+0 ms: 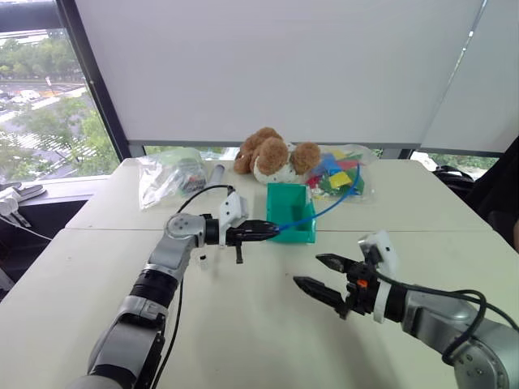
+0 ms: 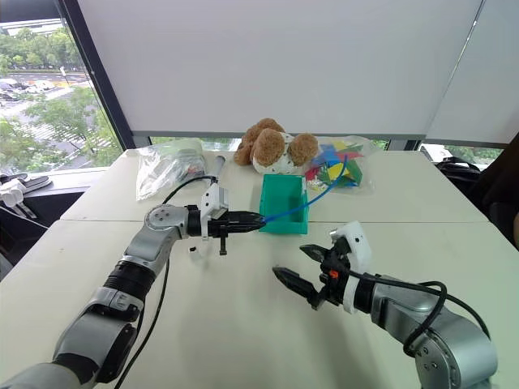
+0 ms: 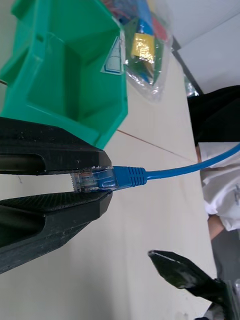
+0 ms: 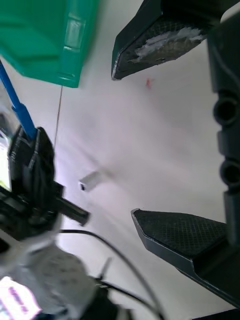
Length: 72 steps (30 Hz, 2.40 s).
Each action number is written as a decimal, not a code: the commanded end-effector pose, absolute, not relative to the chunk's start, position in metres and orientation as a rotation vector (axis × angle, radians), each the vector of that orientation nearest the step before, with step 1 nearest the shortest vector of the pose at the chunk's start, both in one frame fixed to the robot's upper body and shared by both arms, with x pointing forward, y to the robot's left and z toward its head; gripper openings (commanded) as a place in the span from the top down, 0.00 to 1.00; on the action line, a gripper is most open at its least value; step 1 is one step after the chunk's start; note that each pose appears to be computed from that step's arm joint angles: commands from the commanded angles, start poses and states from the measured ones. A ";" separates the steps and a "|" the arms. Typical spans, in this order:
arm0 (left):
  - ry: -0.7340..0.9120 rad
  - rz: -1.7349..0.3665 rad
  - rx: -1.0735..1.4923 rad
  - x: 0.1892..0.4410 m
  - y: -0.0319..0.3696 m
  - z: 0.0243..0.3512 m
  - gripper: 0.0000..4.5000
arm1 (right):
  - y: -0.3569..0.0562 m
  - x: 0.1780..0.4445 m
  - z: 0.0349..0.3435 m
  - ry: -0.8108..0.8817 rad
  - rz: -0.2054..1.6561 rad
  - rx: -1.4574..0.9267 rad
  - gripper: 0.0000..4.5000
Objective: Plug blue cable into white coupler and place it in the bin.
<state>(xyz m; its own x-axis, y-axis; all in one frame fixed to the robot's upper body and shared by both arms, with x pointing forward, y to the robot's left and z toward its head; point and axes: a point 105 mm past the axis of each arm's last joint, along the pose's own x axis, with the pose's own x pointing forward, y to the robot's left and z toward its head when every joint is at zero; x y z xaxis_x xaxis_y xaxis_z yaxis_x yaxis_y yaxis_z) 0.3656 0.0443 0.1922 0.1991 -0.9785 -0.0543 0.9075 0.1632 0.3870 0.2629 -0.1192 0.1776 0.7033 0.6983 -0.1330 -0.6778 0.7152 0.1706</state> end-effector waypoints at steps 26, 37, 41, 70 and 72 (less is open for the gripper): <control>-0.343 -1.330 0.456 0.359 0.035 0.199 1.00 | -0.078 0.327 0.206 0.159 0.637 0.751 0.00; -0.349 -1.324 0.464 0.360 0.033 0.201 1.00 | -0.070 0.322 0.205 0.178 0.667 0.732 0.99; -0.356 -1.318 0.459 0.360 0.032 0.203 1.00 | -0.068 0.321 0.205 0.180 0.676 0.720 0.99; 0.120 -1.137 0.467 0.346 0.197 0.177 0.01 | -0.050 0.293 0.214 0.030 1.182 -0.405 1.00; 0.149 -1.117 0.477 0.349 0.203 0.163 0.01 | -0.047 0.293 0.213 0.024 1.193 -0.421 1.00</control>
<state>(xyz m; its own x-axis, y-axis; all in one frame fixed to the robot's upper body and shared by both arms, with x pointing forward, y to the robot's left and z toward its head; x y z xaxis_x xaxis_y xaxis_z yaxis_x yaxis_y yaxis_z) 0.3472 0.1983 0.1645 0.4252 -0.8375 -0.3432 0.8993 0.3482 0.2645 0.2948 -0.0509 0.2014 0.3864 0.8830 -0.2665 -0.9122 0.3233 -0.2517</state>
